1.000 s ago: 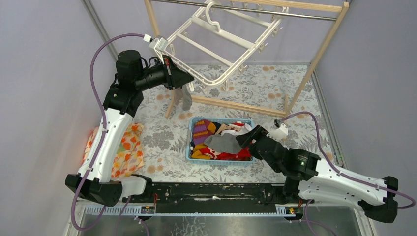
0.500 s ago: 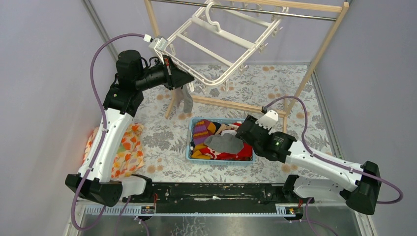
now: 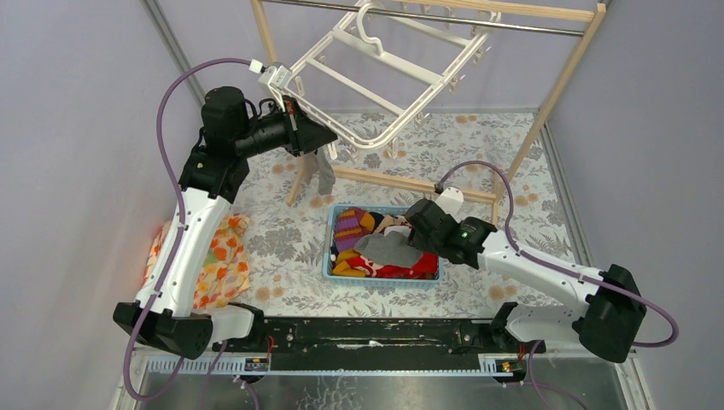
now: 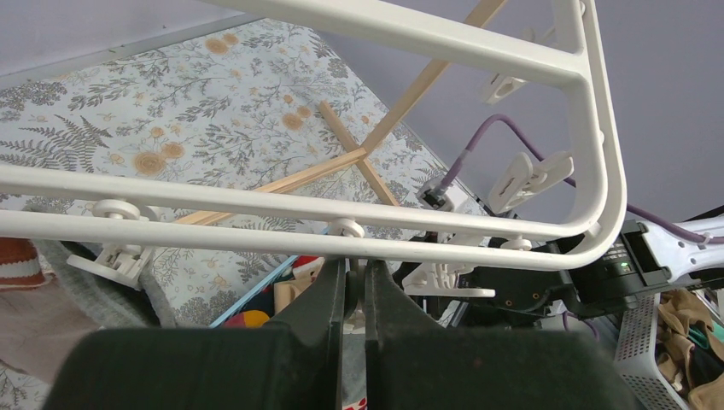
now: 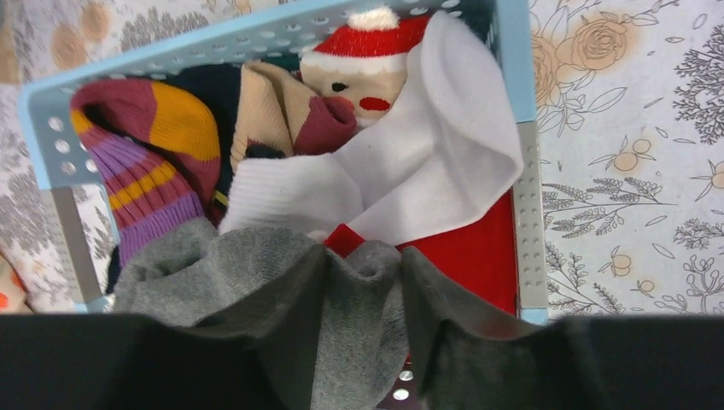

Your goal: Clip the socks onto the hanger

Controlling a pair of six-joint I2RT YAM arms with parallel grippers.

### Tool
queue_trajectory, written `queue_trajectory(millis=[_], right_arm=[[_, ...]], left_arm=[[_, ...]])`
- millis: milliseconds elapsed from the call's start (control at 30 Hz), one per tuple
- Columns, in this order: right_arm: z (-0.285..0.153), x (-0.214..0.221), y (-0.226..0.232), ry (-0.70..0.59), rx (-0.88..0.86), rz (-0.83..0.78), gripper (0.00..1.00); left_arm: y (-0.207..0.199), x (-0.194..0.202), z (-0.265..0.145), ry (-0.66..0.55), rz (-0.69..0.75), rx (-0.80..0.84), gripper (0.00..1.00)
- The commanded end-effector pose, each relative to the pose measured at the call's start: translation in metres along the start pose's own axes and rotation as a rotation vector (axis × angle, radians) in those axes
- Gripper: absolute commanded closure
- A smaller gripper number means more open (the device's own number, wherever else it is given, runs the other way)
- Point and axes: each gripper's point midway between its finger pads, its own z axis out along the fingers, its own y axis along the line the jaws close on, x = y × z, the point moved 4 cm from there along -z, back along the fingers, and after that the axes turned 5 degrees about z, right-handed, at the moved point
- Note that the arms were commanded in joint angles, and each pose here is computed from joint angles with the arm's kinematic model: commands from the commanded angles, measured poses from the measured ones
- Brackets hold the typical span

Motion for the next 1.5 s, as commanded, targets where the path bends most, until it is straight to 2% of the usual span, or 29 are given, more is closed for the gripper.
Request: queue_trajectory(millis=[0,133,233,467,567,733,833,900,1100,1200,1400,1467], right_arm=[[-0.001,-0.004,0.012,0.037,-0.059,-0.017,0.61],[-0.010,-0.017,0.021,-0.001,-0.141,-0.002,0.88],[-0.028,-0.037,0.040,-0.087,-0.291,-0.009,1.00],[-0.118,-0.095,0.083,-0.441,-0.845,-0.037,1.00],[-0.147,-0.104,0.097,-0.513,-0.999,-0.075,1.00],[-0.171,-0.101,0.120,-0.476,-1.188,-0.080,1.00],[-0.181,-0.091,0.131,-0.410,-1.328,-0.060,1.00],[-0.181,-0.084,0.141,-0.341,-1.360,-0.082,1.00],[-0.161,-0.064,0.144,-0.159,-1.256,-0.166,1.00],[-0.160,-0.054,0.133,-0.090,-1.226,-0.180,1.00],[-0.148,-0.022,0.103,0.100,-1.096,-0.307,1.00],[-0.144,-0.019,0.093,0.126,-1.034,-0.343,1.00]], left_arm=[[-0.005,0.005,-0.005,0.018,0.002,0.032,1.00],[-0.005,0.006,-0.005,0.019,0.000,0.031,1.00],[-0.005,0.005,-0.005,0.019,-0.001,0.032,1.00],[-0.008,0.001,-0.007,0.011,0.000,0.035,1.00],[-0.011,-0.002,-0.007,0.004,0.001,0.040,1.00],[-0.015,-0.004,-0.009,0.001,-0.009,0.067,1.00],[-0.019,-0.004,-0.010,-0.005,-0.021,0.093,1.00],[-0.021,-0.005,-0.011,-0.006,-0.022,0.098,1.00],[-0.024,-0.008,-0.015,-0.006,-0.017,0.105,1.00],[-0.028,-0.009,-0.018,-0.007,-0.012,0.113,1.00],[-0.028,-0.005,-0.018,0.002,-0.025,0.116,1.00],[-0.025,-0.004,-0.017,0.006,-0.028,0.108,1.00]])
